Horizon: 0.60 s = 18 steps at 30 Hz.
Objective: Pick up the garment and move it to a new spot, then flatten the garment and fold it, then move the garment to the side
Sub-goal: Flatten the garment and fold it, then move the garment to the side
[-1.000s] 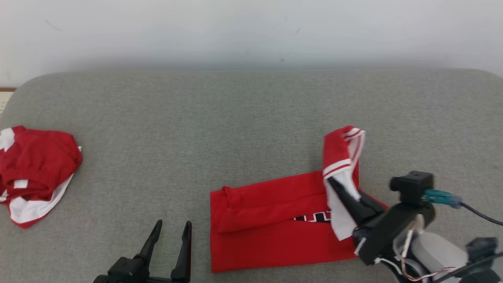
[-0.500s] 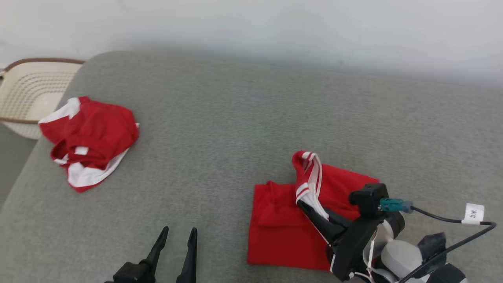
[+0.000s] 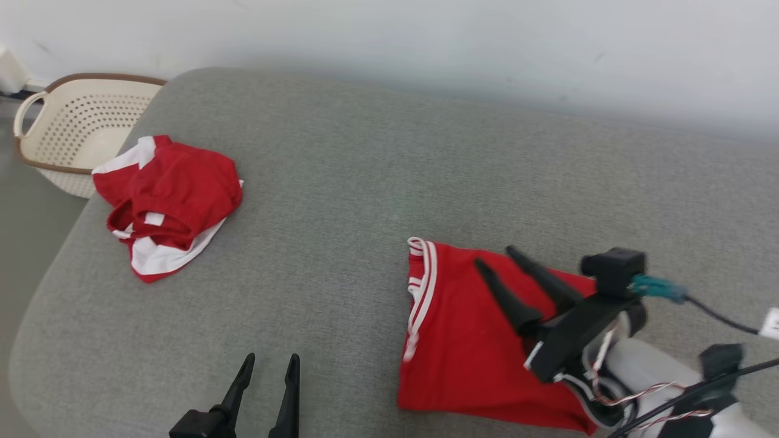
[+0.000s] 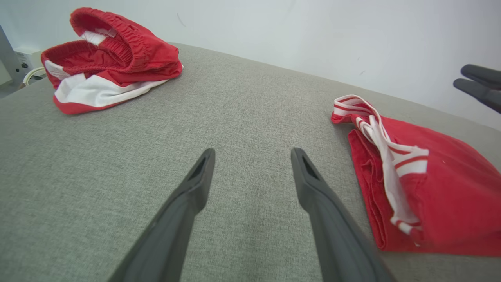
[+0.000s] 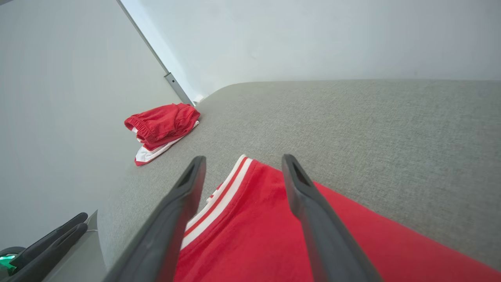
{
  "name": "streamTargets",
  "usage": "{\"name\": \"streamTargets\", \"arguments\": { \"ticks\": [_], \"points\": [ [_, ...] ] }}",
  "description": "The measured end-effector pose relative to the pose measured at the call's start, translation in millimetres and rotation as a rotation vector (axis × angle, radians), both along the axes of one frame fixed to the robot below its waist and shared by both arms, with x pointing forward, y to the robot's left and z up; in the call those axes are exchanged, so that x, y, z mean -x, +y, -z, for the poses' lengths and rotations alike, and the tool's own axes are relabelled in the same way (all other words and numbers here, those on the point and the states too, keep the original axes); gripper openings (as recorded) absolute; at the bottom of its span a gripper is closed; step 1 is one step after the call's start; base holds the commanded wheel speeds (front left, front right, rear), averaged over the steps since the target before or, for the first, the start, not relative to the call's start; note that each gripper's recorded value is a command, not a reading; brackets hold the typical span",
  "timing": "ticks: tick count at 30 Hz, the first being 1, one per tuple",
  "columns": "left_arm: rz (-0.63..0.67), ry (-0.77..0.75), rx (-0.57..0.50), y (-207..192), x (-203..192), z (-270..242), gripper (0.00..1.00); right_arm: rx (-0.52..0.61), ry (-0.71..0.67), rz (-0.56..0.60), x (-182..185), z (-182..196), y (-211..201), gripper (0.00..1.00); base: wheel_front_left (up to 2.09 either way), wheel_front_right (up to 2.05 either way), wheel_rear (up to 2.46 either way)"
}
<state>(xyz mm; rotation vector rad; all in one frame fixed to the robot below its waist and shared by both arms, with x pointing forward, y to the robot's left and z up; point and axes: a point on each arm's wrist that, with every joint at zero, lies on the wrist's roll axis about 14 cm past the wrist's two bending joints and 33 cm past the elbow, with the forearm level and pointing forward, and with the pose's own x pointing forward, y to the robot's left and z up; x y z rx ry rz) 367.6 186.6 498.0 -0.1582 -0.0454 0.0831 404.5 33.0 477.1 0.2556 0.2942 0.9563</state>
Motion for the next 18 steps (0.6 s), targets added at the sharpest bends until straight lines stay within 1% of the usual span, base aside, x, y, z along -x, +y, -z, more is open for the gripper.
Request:
{"name": "streamTargets", "arguments": {
  "ticks": [4, 8, 11, 14, 18],
  "points": [
    [0.029, -0.007, 0.002, -9.5, -6.3, -1.6, 1.0, -0.005, -0.017, 0.131, -22.1, -4.8, -41.0, 1.0, 0.0, 0.0, 0.0],
    [0.061, -0.015, 0.001, -20.0, -13.1, -3.7, 1.0, 0.023, 0.024, 0.311, -36.6, 12.3, -96.5, 1.0, 0.0, 0.0, 0.0],
    [0.083, -0.023, 0.0, -26.8, -18.4, -5.7, 1.0, 0.043, 0.074, 0.396, -30.9, 31.4, -122.5, 1.0, 0.0, 0.0, 0.0],
    [0.095, -0.03, 0.0, -30.2, -22.3, -7.8, 1.0, 0.053, 0.142, 0.41, -13.6, 54.3, -124.0, 1.0, 0.0, 0.0, 0.0],
    [0.095, -0.032, -0.008, -29.7, -21.9, -8.5, 1.0, 0.03, 0.194, 0.406, -5.7, 65.3, -112.6, 1.0, 0.0, 0.0, 0.0]
  ]
}}
